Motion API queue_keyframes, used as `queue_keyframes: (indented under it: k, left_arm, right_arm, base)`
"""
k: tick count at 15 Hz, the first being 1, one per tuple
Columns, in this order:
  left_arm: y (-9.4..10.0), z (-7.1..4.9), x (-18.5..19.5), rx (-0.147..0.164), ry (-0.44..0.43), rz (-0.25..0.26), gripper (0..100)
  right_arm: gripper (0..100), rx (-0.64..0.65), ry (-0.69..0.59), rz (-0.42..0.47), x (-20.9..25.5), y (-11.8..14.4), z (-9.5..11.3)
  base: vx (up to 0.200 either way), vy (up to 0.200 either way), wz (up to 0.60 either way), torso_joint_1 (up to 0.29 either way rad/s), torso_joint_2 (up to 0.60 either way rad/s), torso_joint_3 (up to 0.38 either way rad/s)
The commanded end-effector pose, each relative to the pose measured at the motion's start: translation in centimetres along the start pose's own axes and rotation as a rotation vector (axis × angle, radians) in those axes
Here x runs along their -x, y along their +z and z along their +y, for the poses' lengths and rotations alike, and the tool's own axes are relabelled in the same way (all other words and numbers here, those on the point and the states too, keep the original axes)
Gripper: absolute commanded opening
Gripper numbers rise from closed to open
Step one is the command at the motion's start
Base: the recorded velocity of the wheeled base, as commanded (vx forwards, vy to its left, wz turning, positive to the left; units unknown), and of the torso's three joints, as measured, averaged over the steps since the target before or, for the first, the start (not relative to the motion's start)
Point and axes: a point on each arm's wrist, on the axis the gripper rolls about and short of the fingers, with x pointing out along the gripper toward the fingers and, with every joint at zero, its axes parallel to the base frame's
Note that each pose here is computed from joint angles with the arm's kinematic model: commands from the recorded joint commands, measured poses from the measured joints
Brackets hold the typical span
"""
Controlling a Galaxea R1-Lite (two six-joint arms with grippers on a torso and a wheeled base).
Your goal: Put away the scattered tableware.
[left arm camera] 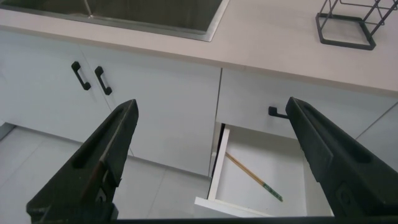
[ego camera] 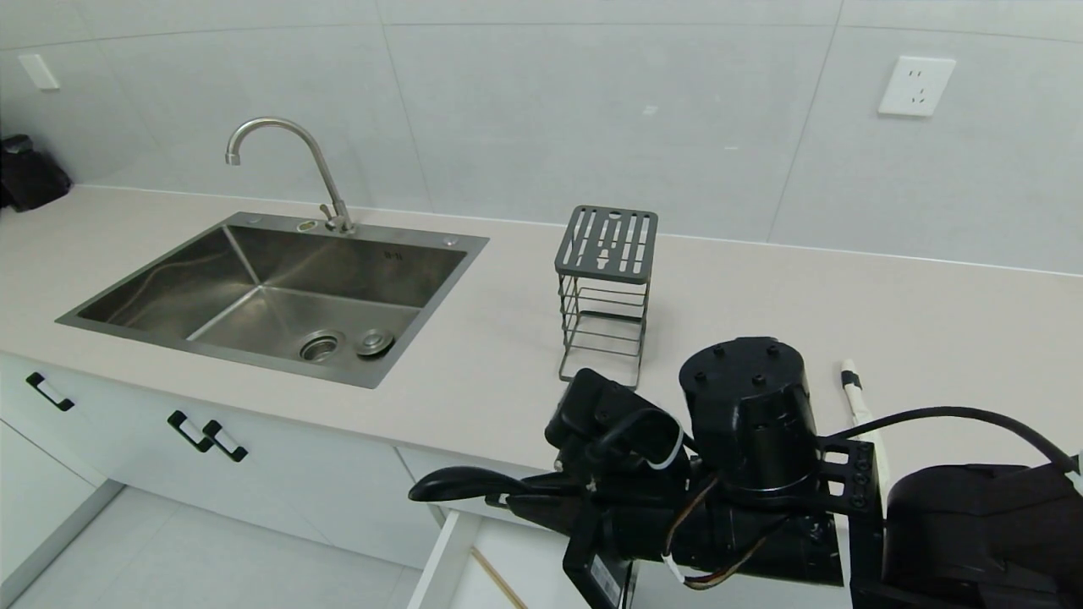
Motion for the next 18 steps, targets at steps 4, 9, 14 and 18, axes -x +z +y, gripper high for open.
queue_keyframes:
  k: [4,9,14,18]
  left_arm:
    - [0.0,0.0,0.0,0.000,0.000,0.001,100]
    - [0.0,0.0,0.0,0.000,0.002,0.000,100]
    - [0.0,0.0,0.0,0.000,0.000,0.001,100]
    - [0.0,0.0,0.0,0.002,0.000,0.001,100]
  right_arm:
    - [0,0.002,0.003,0.003,-0.3,1.2,-0.1]
    - [0,0.006,-0.010,0.003,-0.1,1.3,0.0]
    - [0,0.012,-0.012,-0.005,0.3,1.7,0.5]
    - [0,0.019,-0.015,-0.013,0.4,2.0,1.0]
  base:
    - [0.000,0.000,0.00,-0.174,0.35,0.174]
    - [0.000,0.000,0.00,-0.267,0.53,0.255]
    - [0.000,0.000,0.00,-0.271,0.54,0.258]
    - [0.000,0.000,0.00,-0.266,0.51,0.246]
